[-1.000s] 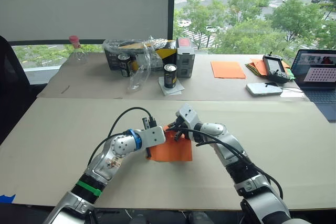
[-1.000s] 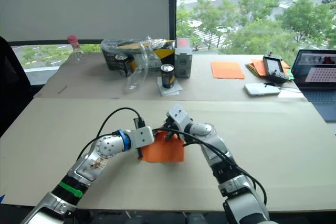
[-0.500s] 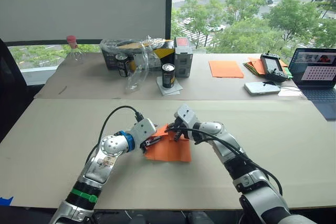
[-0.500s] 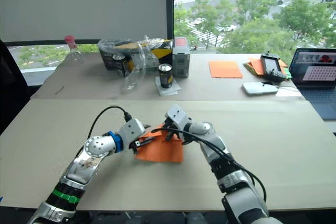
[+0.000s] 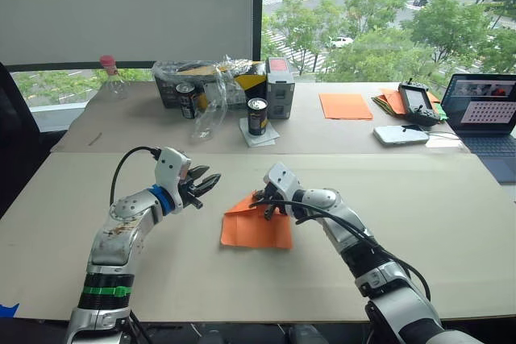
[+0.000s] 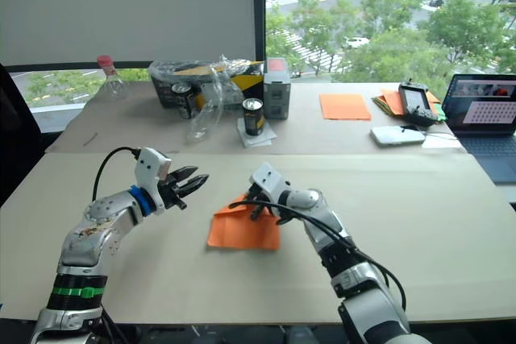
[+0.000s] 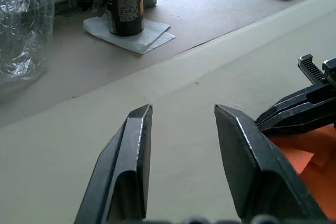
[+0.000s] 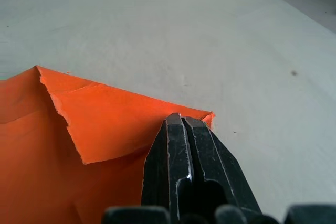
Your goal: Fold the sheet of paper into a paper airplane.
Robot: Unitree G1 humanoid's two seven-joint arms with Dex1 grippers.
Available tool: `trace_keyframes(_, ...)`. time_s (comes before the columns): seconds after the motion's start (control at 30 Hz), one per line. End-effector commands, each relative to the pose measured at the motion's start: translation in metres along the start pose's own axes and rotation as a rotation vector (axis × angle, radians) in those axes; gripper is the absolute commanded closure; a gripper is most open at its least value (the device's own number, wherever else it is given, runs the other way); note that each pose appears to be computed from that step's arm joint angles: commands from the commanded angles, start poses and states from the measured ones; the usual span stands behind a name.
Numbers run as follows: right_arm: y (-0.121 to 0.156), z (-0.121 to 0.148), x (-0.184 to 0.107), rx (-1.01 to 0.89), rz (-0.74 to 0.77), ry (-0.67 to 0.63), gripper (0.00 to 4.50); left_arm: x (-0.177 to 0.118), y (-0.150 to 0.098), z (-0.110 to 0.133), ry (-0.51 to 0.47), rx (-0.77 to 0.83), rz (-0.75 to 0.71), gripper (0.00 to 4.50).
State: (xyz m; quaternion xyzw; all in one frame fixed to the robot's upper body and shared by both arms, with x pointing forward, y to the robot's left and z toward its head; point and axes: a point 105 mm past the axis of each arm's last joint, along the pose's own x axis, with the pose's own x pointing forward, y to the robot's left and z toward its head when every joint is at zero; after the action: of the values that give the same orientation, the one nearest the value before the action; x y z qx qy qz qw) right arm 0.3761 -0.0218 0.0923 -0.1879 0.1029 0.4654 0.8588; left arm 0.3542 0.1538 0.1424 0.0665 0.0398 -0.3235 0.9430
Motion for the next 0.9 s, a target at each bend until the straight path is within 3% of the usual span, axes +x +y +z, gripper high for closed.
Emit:
trace_keyframes(0.03,0.013,-0.007,0.003,0.027,0.037,0.019,4.5,0.012,-0.015,-0.004,0.026,0.015,-0.043,3.82)
trace_keyframes(0.1,0.015,-0.007,0.003,0.028,0.039,0.018,4.5,0.014,-0.024,-0.013,0.057,0.015,-0.068,4.48)
trace_keyframes(0.23,0.015,-0.009,0.002,0.033,0.027,0.021,4.5,0.013,-0.039,-0.041,0.166,0.05,-0.111,4.48)
trace_keyframes(0.43,0.01,-0.005,0.001,0.009,-0.001,0.007,4.5,0.011,-0.054,-0.062,0.24,0.056,-0.15,4.48)
trace_keyframes(0.63,0.01,0.009,0.005,-0.04,0.004,-0.042,4.5,0.011,-0.062,-0.071,0.258,0.074,-0.157,4.48)
trace_keyframes(0.9,0.017,0.007,0.015,-0.095,0.036,-0.03,4.5,0.005,-0.069,-0.08,0.276,0.068,-0.152,4.48)
